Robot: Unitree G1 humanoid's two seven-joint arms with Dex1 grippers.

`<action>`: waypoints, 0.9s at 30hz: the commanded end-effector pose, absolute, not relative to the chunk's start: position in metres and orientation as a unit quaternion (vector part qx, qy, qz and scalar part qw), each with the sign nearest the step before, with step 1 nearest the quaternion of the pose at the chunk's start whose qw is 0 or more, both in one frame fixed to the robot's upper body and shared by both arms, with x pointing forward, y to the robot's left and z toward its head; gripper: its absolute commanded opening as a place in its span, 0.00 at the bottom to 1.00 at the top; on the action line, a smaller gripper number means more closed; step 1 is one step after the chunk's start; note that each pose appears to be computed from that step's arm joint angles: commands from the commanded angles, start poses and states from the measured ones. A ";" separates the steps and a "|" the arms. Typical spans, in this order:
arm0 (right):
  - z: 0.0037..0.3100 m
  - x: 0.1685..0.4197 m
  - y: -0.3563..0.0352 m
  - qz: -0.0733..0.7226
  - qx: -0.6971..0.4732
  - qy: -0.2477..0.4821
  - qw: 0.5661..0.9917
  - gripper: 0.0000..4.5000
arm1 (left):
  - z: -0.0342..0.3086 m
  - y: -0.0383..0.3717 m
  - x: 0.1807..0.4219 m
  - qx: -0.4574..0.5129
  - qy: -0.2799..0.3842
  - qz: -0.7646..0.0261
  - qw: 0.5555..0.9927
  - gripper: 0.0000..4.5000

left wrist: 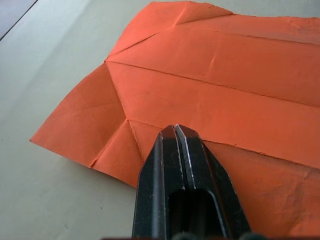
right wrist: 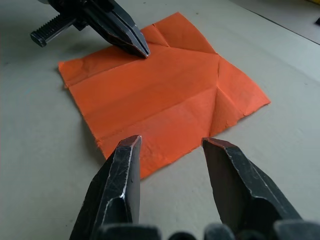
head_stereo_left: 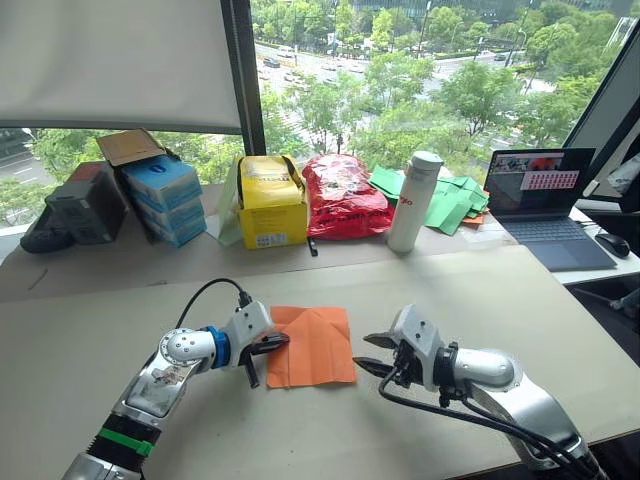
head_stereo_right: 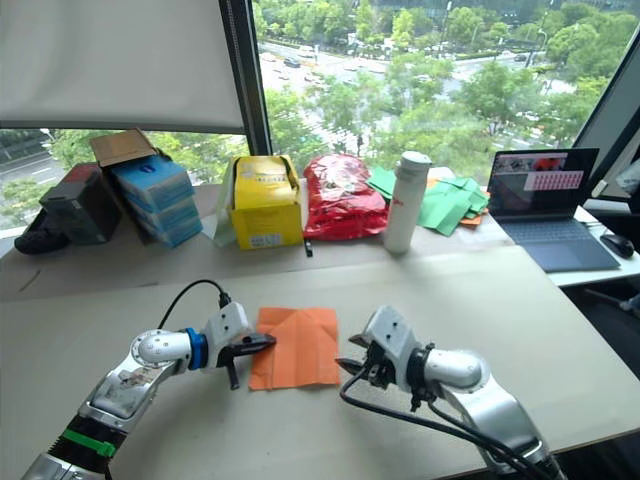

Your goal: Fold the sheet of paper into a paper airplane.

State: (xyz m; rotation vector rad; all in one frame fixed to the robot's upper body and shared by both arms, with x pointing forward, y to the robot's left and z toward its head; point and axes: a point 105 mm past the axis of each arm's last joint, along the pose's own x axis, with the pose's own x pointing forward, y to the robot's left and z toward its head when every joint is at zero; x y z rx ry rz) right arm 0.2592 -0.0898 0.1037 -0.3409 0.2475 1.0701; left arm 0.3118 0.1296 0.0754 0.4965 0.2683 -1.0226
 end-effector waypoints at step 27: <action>0.069 0.246 -0.082 0.336 -0.158 0.152 0.916 0.01 | 0.050 0.126 0.321 0.267 0.191 -0.523 0.787 0.00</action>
